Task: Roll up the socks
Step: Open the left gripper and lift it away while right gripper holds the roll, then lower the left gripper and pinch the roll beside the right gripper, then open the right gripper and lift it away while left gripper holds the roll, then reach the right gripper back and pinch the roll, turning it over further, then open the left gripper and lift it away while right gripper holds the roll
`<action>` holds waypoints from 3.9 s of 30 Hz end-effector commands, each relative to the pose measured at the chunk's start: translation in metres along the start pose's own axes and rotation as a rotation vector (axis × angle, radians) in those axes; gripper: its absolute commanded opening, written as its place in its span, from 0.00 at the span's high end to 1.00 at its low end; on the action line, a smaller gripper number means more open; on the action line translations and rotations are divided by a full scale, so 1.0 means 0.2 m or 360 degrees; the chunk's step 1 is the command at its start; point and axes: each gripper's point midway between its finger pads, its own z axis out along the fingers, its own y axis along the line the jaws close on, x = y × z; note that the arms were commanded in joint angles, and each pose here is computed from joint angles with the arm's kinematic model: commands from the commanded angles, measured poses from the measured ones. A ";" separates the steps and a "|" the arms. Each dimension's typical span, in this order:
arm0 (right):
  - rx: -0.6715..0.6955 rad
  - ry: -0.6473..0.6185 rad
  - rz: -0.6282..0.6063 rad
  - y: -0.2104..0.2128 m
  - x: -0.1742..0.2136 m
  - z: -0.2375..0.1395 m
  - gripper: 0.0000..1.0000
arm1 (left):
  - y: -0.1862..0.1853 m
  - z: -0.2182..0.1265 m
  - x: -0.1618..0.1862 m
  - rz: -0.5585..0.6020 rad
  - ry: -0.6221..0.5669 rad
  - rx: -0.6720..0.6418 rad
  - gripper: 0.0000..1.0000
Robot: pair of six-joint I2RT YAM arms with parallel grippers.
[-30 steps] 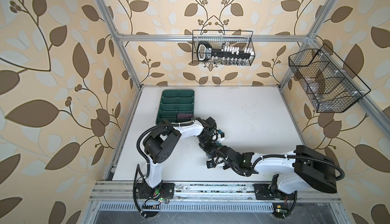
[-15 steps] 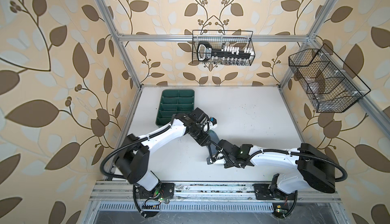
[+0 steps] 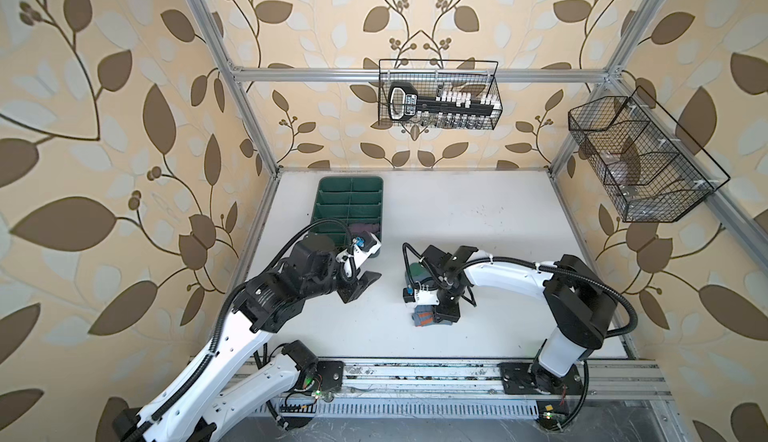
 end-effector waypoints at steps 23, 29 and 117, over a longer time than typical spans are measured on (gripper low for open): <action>-0.0286 -0.0121 0.0240 -0.16 -0.03 0.03 1.00 | -0.50 0.91 0.48 0.0719 0.0493 0.0071 0.46; -0.0277 -0.0157 0.0234 -0.16 -0.03 0.00 1.00 | -0.50 1.01 0.57 0.0749 0.0538 0.0058 0.48; 0.0109 0.0098 0.0079 0.07 0.10 0.02 0.95 | 0.14 0.14 -0.14 0.0314 0.0037 -0.0201 0.45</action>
